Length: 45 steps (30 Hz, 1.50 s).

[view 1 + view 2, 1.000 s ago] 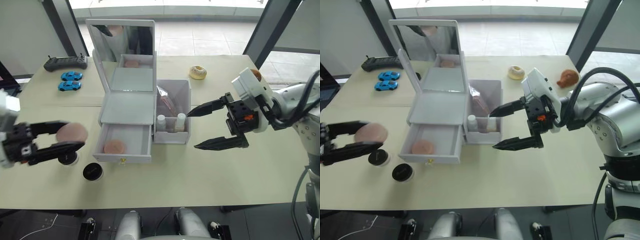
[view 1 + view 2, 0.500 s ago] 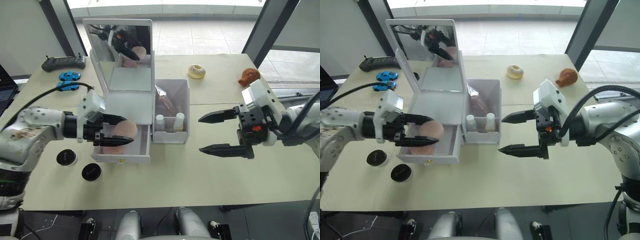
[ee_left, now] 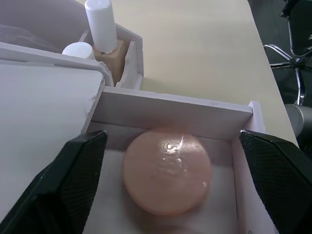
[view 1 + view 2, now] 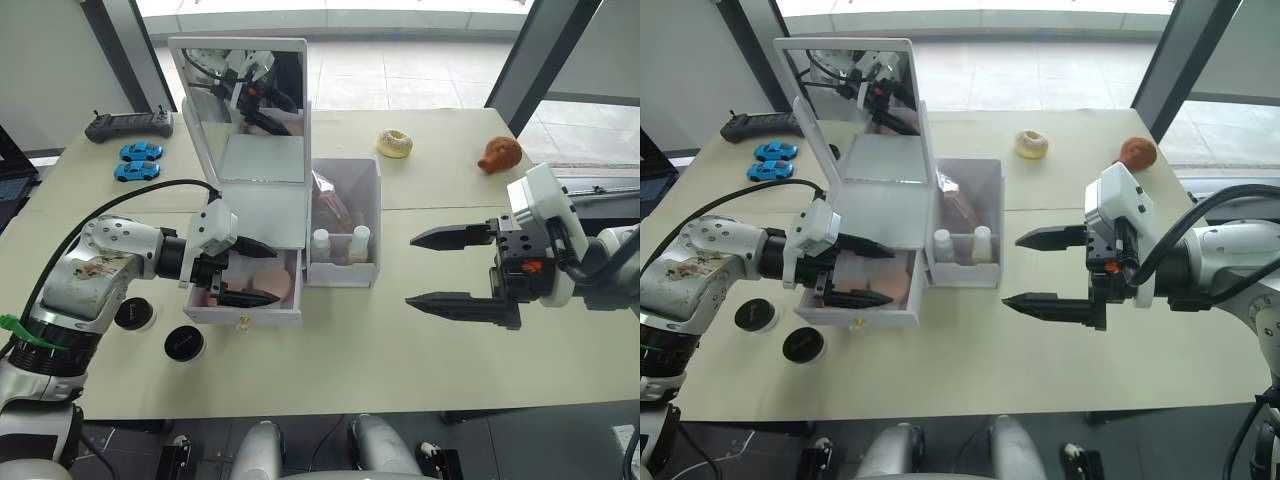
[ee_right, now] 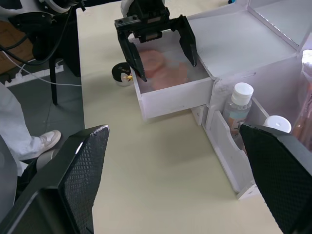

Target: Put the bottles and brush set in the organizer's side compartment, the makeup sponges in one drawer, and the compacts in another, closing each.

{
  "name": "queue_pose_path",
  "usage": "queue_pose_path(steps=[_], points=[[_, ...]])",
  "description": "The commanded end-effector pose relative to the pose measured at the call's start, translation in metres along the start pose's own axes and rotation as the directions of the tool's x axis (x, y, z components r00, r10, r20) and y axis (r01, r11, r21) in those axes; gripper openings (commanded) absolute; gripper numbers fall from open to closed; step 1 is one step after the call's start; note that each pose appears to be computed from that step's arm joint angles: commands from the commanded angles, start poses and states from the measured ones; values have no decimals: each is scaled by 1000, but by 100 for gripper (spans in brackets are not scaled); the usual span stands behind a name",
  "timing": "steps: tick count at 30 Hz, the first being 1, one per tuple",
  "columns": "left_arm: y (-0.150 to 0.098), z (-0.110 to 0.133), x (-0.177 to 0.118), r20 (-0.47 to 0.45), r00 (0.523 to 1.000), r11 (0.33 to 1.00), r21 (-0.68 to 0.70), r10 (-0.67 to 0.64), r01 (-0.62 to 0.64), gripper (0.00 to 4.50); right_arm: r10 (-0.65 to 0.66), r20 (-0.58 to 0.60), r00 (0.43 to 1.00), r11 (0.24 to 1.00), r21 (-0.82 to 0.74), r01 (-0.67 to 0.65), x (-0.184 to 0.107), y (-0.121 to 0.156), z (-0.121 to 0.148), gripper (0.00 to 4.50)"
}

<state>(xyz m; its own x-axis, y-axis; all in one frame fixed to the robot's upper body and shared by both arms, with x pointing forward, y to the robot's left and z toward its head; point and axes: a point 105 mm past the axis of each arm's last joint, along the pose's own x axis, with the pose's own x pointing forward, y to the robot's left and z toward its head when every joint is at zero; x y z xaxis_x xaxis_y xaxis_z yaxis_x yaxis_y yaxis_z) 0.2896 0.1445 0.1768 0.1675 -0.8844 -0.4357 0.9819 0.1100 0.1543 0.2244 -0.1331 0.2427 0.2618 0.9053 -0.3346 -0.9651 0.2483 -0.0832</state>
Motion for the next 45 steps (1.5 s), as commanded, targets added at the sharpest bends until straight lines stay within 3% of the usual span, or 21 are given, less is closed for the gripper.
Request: queue_pose_path(steps=[1, 4, 10, 15, 19, 22, 26, 34, 39, 45], points=[[2, 15, -8, 43, 999, 999, 28, 25, -27, 447, 2, 20, 1000, 998, -57, -1, -4, 5, 10, 450], [5, 25, -18, 97, 993, 997, 22, 68, -70, 447, 15, 20, 1000, 998, -62, -14, -3, 6, 11, 450], [-22, 39, -54, 215, 972, 994, -63, 98, -86, 447, 70, -12, 997, 993, -93, -71, 1, 4, 9, 450], [-62, 12, -65, 144, 981, 972, -214, 129, -96, 447, 138, 19, 990, 984, -115, -135, 10, -2, 12, 450], [-92, -9, -74, 154, 952, 912, -360, 265, -195, 447, 179, 22, 984, 978, -115, -175, 16, -10, 15, 450], [-105, -31, -76, 111, 915, 847, -435, 387, -306, 390, 198, 21, 980, 974, -116, -194, 22, -18, 15, 450], [-111, -48, -70, 76, 886, 791, -489, 458, -367, 265, 223, 16, 975, 967, -129, -219, 26, -21, 16, 450], [-90, -62, -38, 75, 792, 706, -510, 606, -491, 11, 228, 17, 974, 967, -125, -224, 26, -21, 16, 450], [-75, -64, -38, 85, 735, 654, -535, 672, -536, 2, 224, 23, 974, 967, -127, -219, 29, -17, 23, 450], [-64, -63, -32, 117, 712, 642, -551, 692, -533, 2, 198, 14, 980, 975, -105, -195, 32, -14, 22, 450]])
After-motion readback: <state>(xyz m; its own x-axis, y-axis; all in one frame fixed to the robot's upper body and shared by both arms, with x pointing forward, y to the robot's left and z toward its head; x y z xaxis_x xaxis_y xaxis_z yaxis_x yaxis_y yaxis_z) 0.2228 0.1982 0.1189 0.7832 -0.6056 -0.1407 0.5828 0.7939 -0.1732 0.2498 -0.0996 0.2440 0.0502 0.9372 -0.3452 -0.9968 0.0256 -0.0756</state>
